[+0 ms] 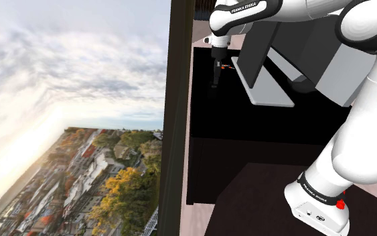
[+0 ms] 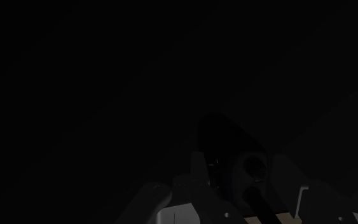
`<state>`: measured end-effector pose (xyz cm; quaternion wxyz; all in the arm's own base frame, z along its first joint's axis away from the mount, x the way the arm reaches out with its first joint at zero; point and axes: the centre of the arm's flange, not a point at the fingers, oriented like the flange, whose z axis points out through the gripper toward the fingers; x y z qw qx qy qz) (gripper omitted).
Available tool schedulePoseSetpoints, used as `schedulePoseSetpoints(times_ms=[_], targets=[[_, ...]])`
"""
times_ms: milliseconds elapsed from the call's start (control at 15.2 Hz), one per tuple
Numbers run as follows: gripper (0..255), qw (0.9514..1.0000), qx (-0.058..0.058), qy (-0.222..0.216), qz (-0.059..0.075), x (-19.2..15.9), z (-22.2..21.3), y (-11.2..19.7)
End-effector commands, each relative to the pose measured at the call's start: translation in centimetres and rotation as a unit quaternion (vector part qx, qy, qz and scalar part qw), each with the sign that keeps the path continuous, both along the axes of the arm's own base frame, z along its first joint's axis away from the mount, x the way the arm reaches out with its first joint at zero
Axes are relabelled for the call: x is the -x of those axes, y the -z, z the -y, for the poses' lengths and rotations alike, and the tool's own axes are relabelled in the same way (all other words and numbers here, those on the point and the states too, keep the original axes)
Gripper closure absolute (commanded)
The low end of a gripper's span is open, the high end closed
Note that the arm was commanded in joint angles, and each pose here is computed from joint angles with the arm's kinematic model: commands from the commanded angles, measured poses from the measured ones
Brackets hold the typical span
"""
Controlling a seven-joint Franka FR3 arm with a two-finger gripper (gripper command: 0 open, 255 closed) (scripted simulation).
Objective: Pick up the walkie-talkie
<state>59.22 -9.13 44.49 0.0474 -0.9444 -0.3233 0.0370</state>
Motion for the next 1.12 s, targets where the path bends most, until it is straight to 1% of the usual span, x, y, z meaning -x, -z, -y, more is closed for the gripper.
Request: schedulePoseSetpoints(times_ms=[0, 990, 1056], targets=[[255, 1.0000, 0.000, 0.000, -0.001, 0.0, 0.0, 0.1], [255, 1.0000, 0.000, 0.000, -0.001, 0.0, 0.0, -7.8], [255, 1.0000, 0.000, 0.000, -0.001, 0.0, 0.0, -7.9]])
